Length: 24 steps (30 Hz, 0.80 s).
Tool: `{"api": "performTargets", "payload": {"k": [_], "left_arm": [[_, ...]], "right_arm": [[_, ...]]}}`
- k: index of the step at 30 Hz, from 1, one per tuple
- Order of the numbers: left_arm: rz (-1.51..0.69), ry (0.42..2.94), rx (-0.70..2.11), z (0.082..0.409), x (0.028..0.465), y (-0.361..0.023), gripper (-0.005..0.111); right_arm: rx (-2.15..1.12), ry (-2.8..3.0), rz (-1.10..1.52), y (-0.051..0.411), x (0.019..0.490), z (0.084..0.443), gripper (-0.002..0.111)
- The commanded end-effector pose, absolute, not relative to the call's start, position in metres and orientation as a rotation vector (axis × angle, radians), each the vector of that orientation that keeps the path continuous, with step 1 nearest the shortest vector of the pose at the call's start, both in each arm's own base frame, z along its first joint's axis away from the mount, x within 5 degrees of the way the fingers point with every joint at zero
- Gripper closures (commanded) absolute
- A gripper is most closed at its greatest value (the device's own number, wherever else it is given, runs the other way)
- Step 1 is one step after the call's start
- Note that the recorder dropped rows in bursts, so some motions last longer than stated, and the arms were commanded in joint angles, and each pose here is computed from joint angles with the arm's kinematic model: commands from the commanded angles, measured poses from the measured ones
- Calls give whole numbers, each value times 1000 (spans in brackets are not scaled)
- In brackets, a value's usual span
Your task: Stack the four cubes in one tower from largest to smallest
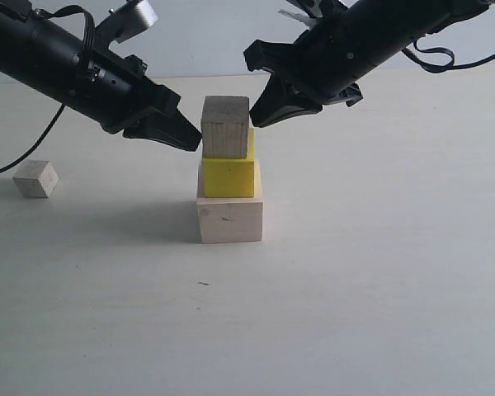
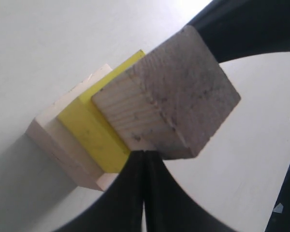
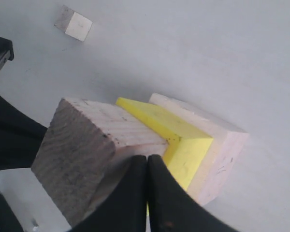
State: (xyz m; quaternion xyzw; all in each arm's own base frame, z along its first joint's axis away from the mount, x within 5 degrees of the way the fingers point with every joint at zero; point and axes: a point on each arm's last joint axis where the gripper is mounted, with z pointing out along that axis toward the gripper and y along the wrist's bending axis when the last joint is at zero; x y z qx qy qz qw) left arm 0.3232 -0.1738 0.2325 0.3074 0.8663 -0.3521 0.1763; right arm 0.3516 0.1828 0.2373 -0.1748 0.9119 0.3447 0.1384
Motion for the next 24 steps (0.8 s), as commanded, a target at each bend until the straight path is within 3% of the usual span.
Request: {"api": "performTargets", "payload": {"k": [1,24], "left_arm": [[-1018,2443,871,234,321,-177,107],[-873,2479,843,222,329,-158,107]], "right_arm": [[-514,2636,963,181,351,239,108],[-433,2752,816,173,357,219,108]]}}
